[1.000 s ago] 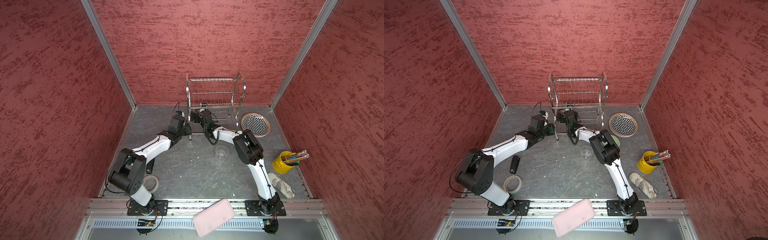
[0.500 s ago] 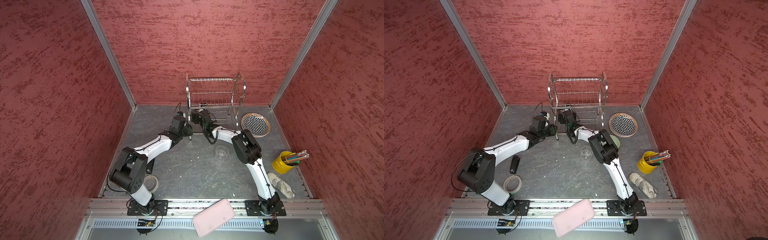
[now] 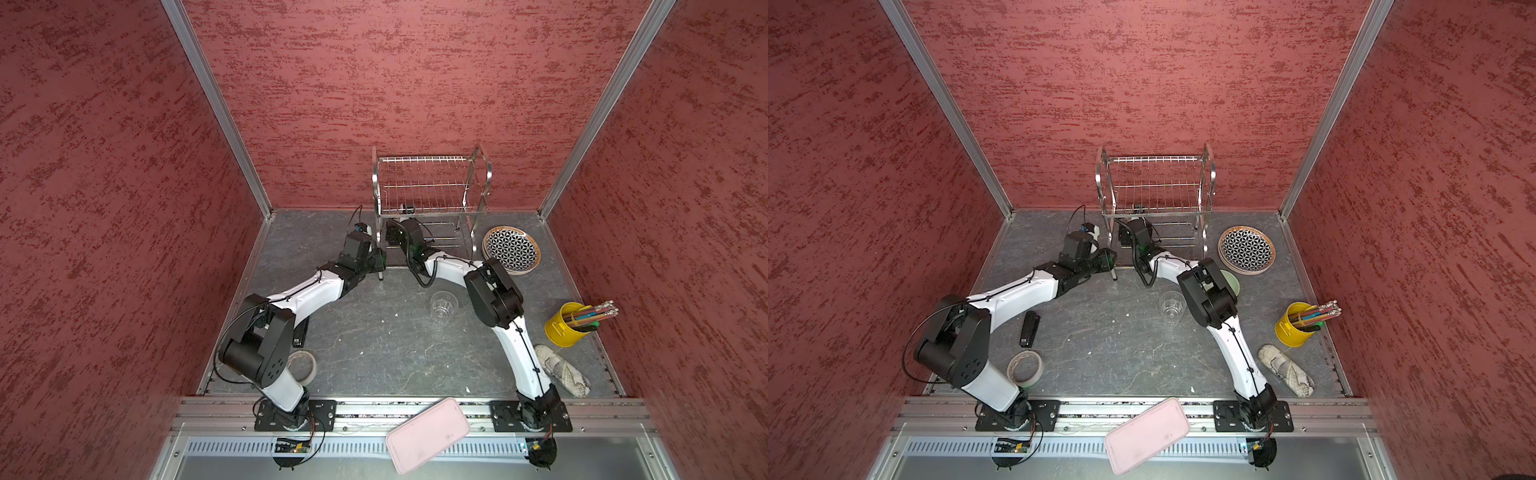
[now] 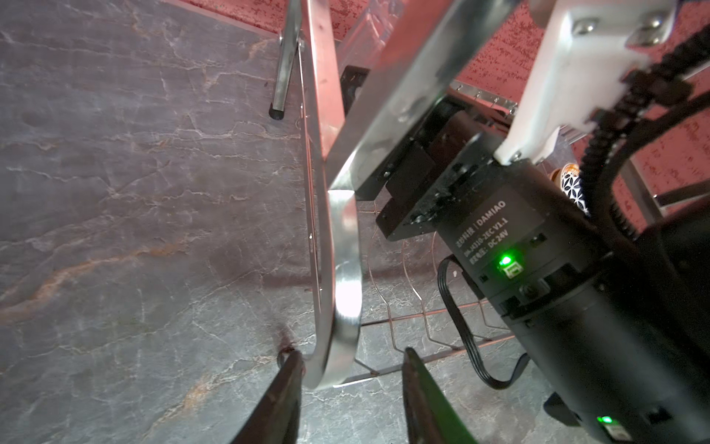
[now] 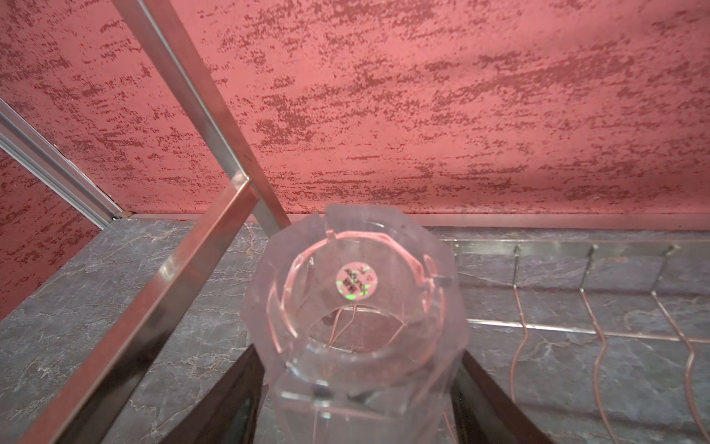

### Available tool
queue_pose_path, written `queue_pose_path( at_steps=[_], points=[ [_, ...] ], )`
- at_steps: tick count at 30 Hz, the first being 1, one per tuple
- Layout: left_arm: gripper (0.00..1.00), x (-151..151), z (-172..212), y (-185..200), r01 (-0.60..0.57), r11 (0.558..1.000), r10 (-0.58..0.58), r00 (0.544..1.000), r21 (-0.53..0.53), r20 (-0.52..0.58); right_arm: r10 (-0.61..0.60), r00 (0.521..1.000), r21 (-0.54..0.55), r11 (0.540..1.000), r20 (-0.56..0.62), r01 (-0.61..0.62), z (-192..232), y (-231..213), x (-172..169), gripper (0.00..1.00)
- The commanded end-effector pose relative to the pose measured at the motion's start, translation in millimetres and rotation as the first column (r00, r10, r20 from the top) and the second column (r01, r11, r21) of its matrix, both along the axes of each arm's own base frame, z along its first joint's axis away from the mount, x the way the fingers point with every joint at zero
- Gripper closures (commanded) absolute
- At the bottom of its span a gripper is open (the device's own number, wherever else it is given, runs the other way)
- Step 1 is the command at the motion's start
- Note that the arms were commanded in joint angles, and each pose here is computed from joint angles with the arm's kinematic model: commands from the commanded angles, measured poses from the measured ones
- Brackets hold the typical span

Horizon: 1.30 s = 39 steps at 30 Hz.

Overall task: Unload the mixed dishes from the dish rack
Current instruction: 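Lower the right gripper around the clear cup in the rack and close it, then lift the clear cup from the rack with the right gripper while the left approaches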

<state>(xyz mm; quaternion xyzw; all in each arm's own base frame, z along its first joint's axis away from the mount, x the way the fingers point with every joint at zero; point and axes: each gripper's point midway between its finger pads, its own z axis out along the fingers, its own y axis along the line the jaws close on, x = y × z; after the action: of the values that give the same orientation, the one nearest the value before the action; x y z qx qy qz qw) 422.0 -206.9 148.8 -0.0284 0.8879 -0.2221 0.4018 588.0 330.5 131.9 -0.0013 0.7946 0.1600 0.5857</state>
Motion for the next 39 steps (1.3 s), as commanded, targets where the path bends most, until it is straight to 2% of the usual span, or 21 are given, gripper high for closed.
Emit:
queue_pose_path(
  at_steps=[1,4,10,21,39],
  points=[
    [0.52,11,18,-6,0.002,1.0,-0.001,0.999,-0.018,0.049,-0.03,0.999,-0.021,0.999,-0.022,0.03,-4,-13,-2,0.39],
    [0.51,13,19,-8,0.004,1.0,-0.003,0.999,-0.023,0.05,-0.022,1.0,-0.018,1.0,-0.02,0.022,-2,-14,-4,0.45],
    [0.51,11,21,-7,0.003,1.0,-0.002,0.999,-0.023,0.054,-0.014,1.0,0.012,1.0,-0.015,0.014,5,-19,-16,0.51],
    [0.5,3,22,-5,-0.003,1.0,0.004,0.999,-0.022,0.054,0.002,1.0,0.07,0.998,-0.016,0.0,20,-27,-38,0.54],
    [0.49,-13,29,-12,0.011,1.0,-0.009,0.998,-0.024,0.066,0.054,0.998,0.256,0.966,-0.02,-0.048,46,-35,-77,0.58]
  ],
)
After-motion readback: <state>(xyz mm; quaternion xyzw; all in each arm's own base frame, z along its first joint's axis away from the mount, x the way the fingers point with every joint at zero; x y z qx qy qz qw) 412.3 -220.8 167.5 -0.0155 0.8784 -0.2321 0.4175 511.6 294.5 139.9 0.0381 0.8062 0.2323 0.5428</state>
